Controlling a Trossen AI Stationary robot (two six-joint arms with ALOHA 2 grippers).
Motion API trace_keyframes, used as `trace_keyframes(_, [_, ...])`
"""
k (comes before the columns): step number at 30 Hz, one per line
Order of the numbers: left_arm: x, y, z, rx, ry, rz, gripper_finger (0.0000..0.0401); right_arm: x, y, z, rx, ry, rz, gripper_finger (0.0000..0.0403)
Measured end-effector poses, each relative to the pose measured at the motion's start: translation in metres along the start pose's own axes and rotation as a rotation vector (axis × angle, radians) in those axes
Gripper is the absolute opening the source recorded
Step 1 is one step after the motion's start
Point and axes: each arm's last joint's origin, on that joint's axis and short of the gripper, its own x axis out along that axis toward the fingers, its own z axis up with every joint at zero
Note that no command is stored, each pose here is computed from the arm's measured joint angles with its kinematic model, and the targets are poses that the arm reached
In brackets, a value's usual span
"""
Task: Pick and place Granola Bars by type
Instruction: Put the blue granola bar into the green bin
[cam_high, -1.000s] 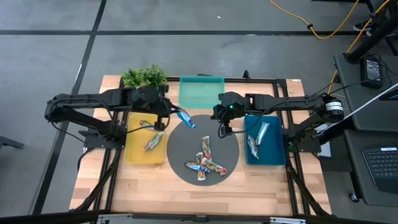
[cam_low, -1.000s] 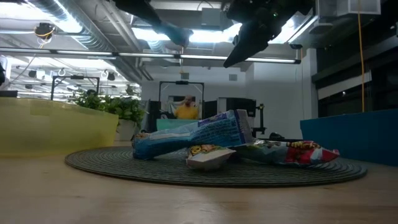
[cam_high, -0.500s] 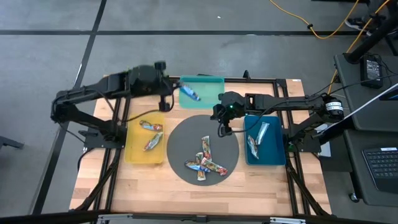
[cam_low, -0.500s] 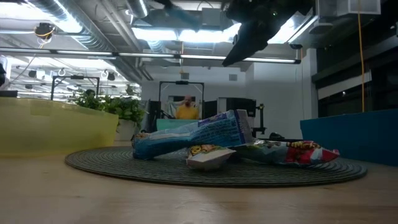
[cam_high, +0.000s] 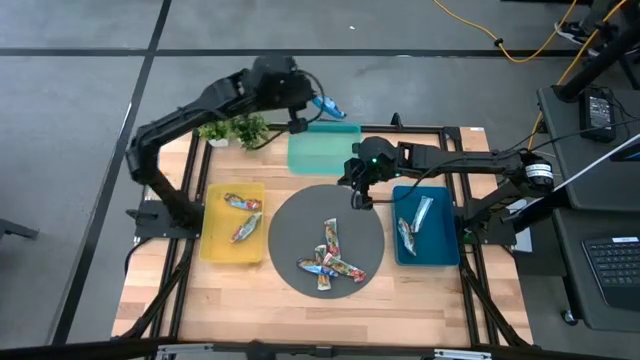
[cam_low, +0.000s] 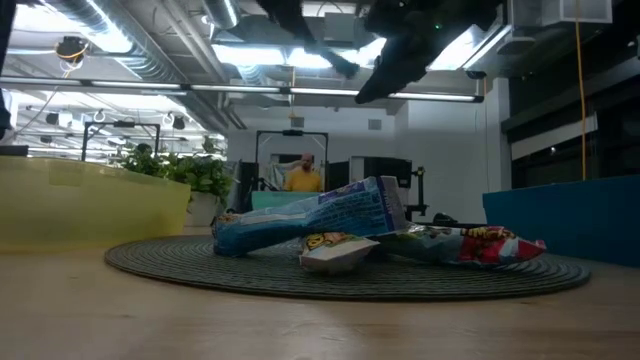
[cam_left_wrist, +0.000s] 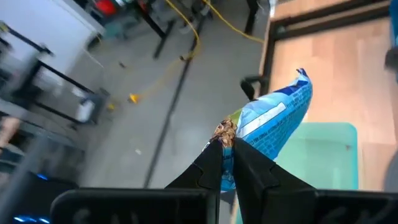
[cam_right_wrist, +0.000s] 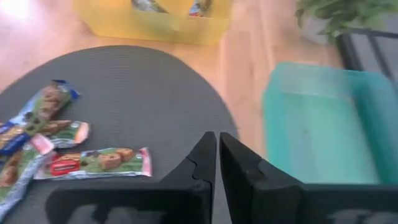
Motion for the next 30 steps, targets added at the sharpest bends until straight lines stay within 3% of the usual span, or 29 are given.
trace_keyframes(5, [0.044,-0.003,-0.018,-0.060,0.079,-0.075,0.0019,-0.014,-0.002,0.004,-0.047,-0.018,-0.089,0.0026])
trace_keyframes(13, [0.104,-0.019,-0.044,-0.106,0.187,-0.192,0.0019,-0.040,-0.006,0.002,-0.059,-0.020,-0.115,0.0026])
trace_keyframes(30, [0.171,-0.037,-0.090,-0.165,0.343,-0.319,0.0019,-0.049,-0.004,-0.002,-0.059,0.024,-0.102,0.0026])
